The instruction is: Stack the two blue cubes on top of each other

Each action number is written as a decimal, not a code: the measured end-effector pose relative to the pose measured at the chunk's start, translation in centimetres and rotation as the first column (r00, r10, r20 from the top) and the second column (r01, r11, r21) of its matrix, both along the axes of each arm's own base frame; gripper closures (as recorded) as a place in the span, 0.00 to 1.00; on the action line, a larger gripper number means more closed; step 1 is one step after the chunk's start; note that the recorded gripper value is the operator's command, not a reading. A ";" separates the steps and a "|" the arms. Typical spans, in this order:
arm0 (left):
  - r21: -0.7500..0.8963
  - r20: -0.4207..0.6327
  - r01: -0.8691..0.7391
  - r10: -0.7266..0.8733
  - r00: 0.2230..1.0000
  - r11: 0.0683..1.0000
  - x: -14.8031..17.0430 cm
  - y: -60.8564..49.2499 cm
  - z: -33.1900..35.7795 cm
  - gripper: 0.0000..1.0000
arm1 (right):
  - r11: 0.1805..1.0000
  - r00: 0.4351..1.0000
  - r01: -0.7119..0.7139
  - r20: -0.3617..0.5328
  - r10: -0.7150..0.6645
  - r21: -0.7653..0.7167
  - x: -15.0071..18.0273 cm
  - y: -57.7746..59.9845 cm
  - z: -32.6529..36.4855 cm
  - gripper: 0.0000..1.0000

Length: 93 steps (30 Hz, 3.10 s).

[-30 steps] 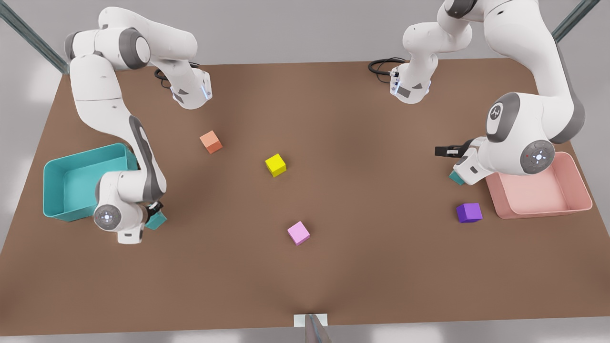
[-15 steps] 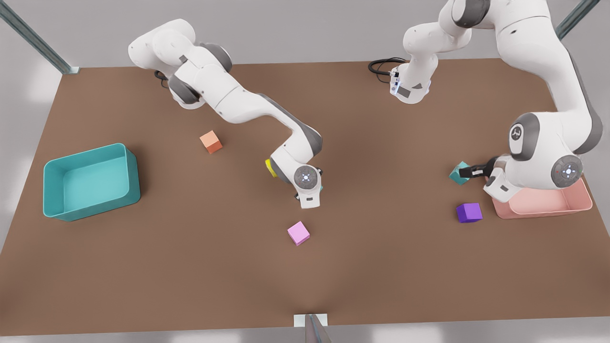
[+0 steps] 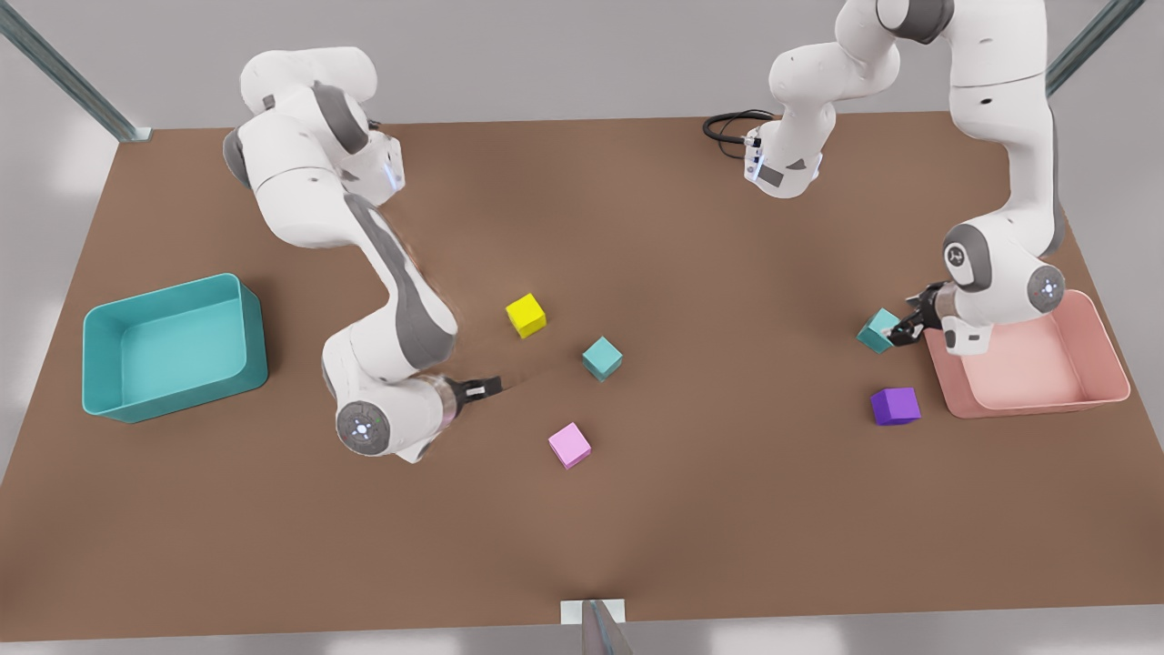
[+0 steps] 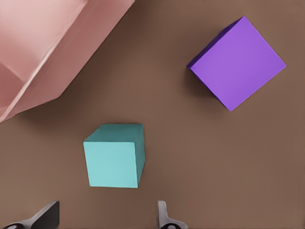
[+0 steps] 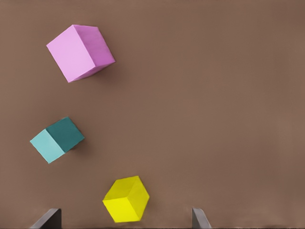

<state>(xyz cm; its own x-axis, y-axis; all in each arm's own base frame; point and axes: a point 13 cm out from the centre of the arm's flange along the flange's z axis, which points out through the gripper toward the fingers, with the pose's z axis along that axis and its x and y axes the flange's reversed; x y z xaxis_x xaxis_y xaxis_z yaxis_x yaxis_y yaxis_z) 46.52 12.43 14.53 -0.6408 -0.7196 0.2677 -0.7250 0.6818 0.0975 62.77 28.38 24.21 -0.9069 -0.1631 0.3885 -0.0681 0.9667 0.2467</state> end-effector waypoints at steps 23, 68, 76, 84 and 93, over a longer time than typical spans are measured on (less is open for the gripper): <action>0.035 0.026 -0.113 0.112 0.993 0.993 -1.6 1.8 -5.4 0.00 | 0.959 0.988 -0.032 0.135 0.073 -0.281 -8.5 -27.4 20.9 0.00; -0.004 0.015 0.607 -0.606 0.795 0.795 5.9 -56.0 3.6 0.47 | 0.948 0.968 -0.178 0.127 0.217 -0.265 -7.2 -27.7 20.9 0.00; 0.002 -0.032 0.523 -0.522 0.852 0.853 4.6 -58.0 -0.1 0.47 | 0.947 0.967 -0.183 0.126 0.222 -0.263 -7.2 -27.7 20.8 0.00; 0.011 -0.071 0.484 -0.482 0.873 0.875 0.9 -60.0 -2.4 0.46 | 0.947 0.966 -0.186 0.125 0.225 -0.262 -7.2 -27.7 20.8 0.00; 0.021 -0.032 0.419 -0.418 0.908 0.908 1.9 -60.6 -2.5 0.45 | 0.946 0.964 -0.195 0.127 0.234 -0.259 -6.9 -27.2 20.7 0.00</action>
